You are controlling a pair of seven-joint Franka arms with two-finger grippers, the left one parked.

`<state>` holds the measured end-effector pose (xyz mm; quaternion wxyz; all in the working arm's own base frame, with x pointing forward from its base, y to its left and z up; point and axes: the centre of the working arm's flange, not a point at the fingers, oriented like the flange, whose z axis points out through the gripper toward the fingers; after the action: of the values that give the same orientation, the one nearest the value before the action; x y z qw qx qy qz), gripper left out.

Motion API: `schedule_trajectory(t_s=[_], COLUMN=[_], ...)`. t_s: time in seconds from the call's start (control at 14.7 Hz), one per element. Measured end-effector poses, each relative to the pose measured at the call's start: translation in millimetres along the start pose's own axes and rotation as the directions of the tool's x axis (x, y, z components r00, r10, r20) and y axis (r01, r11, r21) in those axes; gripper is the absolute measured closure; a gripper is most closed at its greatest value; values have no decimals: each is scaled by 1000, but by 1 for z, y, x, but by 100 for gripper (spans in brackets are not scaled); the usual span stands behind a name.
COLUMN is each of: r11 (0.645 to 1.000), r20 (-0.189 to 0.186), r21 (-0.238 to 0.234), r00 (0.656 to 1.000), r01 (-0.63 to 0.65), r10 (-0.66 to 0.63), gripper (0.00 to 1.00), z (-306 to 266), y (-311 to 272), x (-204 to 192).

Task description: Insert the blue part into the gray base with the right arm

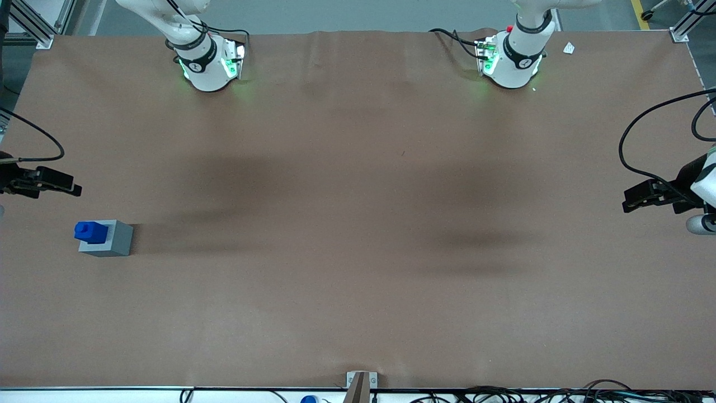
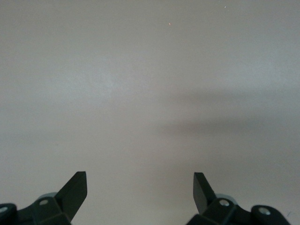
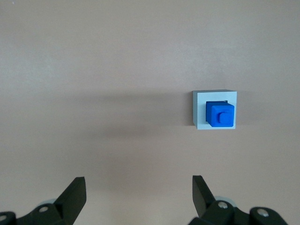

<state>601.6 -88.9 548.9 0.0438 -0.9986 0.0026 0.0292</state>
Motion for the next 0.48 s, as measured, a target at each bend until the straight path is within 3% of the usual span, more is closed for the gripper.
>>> schedule_trajectory(t_s=[0.48], r11=[1000], r20=[-8], r21=[-8], r00=[1000], r01=[-18], r10=[18], gripper=[0], z=[-37], y=[-58], x=[-24])
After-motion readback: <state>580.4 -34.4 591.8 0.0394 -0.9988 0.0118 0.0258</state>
